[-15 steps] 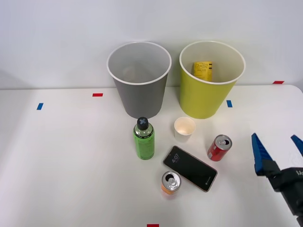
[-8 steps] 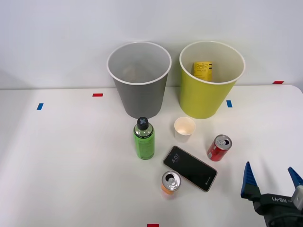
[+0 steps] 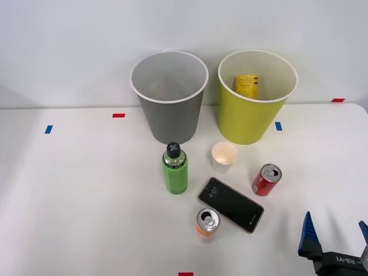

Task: Put cans in the gray bin, plastic bottles in the light green bin

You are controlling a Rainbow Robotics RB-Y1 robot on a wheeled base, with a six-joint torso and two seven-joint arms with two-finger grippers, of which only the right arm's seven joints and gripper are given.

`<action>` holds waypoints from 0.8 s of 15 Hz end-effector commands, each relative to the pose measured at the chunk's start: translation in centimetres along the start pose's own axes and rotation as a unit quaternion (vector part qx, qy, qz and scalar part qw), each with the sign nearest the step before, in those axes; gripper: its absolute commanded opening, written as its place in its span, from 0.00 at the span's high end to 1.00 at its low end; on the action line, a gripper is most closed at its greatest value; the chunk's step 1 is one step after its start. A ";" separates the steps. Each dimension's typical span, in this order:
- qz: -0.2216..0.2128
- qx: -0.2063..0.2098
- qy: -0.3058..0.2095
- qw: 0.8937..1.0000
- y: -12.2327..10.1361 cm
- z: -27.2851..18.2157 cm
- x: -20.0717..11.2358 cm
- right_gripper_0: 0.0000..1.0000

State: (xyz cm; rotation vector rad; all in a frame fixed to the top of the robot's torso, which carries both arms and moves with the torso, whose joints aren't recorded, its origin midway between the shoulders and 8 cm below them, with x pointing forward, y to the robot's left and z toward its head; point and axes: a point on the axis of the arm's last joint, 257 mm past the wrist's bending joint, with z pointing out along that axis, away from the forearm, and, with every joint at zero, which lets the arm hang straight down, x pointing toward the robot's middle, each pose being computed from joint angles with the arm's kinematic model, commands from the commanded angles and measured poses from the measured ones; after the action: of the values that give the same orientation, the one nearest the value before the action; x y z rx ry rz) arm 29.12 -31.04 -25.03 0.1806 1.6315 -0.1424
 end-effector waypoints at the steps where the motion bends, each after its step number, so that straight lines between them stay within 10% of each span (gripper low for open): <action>1: 0.023 -0.006 -0.014 1.000 0.0 -0.8 -0.6 0.00; 7: 0.040 -0.028 -0.061 0.997 -0.2 -3.9 0.7 0.00; 12: -0.027 -0.083 -0.063 0.994 1.5 -9.9 2.9 0.00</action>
State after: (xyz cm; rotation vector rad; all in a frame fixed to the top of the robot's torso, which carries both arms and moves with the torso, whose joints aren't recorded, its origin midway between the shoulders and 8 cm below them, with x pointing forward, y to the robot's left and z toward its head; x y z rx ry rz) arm 21.19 -28.77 -26.77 0.0809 1.4966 -0.0319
